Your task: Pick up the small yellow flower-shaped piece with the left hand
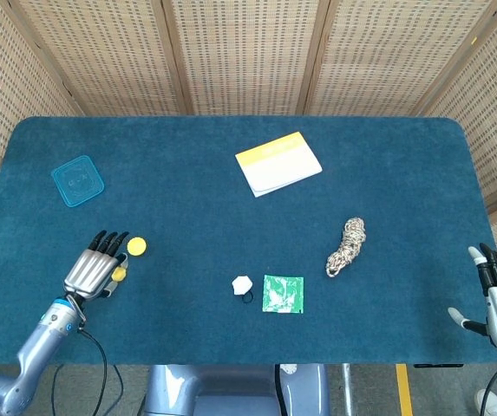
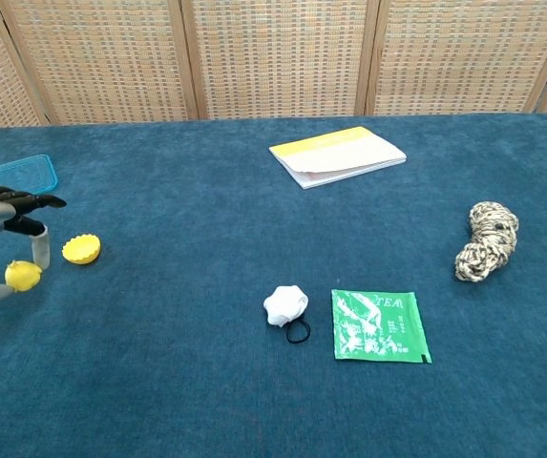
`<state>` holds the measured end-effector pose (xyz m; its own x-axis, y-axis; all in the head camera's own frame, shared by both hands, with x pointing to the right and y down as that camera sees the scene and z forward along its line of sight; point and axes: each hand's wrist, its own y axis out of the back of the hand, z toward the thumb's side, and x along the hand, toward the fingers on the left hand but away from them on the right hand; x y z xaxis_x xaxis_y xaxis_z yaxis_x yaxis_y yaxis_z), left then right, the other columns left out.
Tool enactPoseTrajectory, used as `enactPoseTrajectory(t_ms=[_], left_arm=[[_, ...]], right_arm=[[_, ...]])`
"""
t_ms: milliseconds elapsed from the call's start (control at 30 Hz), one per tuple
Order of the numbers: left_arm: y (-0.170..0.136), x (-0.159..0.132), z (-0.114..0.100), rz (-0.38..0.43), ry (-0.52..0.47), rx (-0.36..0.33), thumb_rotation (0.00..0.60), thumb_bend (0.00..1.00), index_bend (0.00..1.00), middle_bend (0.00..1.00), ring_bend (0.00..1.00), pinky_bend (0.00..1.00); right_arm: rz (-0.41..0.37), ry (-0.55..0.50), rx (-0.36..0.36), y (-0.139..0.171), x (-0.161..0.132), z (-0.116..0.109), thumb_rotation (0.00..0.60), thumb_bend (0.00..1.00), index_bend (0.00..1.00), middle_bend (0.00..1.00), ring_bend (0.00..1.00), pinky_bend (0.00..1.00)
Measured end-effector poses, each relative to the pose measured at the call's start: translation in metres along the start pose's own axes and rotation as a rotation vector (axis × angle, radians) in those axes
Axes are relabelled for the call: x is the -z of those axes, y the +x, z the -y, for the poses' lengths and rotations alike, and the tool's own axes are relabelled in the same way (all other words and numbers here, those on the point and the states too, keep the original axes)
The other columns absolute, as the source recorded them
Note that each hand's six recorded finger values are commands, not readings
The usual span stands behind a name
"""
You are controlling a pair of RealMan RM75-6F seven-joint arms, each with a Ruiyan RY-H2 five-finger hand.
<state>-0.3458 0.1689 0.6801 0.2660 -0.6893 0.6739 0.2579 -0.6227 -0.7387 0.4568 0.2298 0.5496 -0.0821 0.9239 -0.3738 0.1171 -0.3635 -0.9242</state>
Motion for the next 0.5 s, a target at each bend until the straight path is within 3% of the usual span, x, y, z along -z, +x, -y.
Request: enactPoseTrajectory(t_ms=[233, 500], left_arm=[[0.013, 0.012, -0.023, -0.025, 0.005, -0.012, 0.600, 0.35, 0.47, 0.00, 0.00, 0.00], [0.038, 0.018, -0.026, -0.052, 0.009, 0.032, 0.600, 0.35, 0.47, 0.00, 0.00, 0.00]], right_arm=[[0.002, 0.003, -0.010, -0.002, 0.000, 0.003, 0.600, 0.00, 0.00, 0.00, 0.00, 0.00], [0.010, 0.008, -0.020, -0.004, 0.002, 0.006, 0.600, 0.00, 0.00, 0.00, 0.00, 0.00]])
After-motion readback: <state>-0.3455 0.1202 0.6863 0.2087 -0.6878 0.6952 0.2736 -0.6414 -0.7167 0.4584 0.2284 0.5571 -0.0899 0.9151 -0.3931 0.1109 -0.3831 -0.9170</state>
